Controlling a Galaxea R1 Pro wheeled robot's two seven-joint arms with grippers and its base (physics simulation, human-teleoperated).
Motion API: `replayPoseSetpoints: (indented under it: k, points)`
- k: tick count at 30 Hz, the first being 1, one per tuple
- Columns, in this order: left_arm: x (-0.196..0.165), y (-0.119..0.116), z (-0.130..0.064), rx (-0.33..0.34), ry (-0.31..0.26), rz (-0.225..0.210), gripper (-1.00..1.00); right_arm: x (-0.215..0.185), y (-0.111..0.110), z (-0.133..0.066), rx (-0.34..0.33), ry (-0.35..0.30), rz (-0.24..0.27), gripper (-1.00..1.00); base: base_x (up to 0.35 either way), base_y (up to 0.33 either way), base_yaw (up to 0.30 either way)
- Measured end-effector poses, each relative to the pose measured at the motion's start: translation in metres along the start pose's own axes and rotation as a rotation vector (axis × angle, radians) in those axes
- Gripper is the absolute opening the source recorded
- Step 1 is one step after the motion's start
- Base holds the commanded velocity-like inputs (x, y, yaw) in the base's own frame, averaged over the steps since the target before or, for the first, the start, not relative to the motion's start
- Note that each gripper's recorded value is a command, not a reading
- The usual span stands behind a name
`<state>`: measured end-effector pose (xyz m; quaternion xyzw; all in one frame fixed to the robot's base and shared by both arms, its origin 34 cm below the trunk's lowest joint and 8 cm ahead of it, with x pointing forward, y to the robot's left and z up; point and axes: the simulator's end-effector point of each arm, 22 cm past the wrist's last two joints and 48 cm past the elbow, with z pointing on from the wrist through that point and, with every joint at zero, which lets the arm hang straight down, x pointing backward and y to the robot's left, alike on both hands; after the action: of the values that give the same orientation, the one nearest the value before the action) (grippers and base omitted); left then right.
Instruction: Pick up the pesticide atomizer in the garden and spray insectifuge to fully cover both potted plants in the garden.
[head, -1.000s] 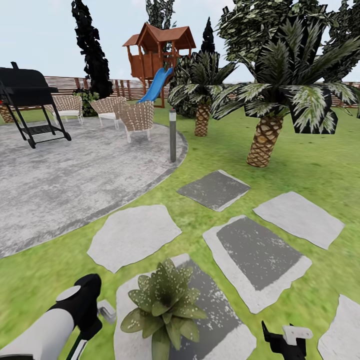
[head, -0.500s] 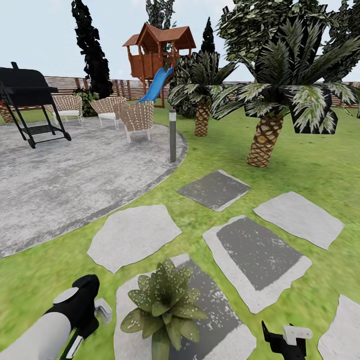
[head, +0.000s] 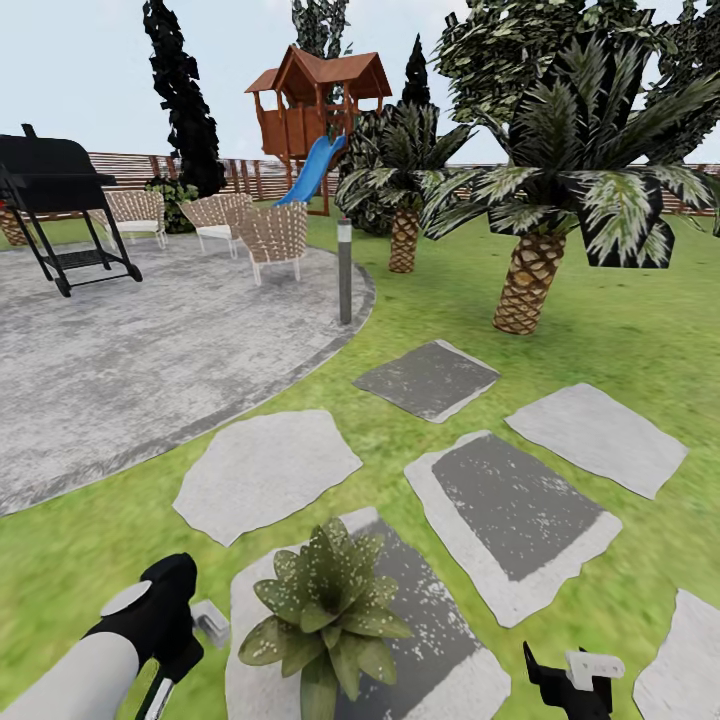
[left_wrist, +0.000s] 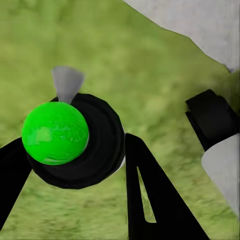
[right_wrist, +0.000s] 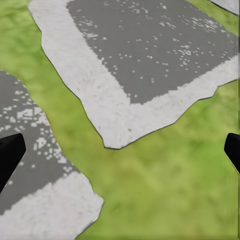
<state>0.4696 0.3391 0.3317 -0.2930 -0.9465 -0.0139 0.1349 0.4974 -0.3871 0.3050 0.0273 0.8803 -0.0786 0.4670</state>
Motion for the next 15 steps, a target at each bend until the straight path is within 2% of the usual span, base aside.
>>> replayPoseSetpoints:
  k: [7,15]
  points:
    - [-0.0010,0.0014,-0.0012,-0.001,-0.007,-0.001,-1.00,0.0000,0.0001,0.0000,-0.001,0.000,0.000,1.00,-0.013,-0.263,0.015]
    - [-0.0056,0.0065,-0.0072,-0.008,-0.017,-0.004,-1.00,0.0001,0.0013,0.0001,-0.002,0.000,0.001,1.00,-0.108,-0.262,0.261]
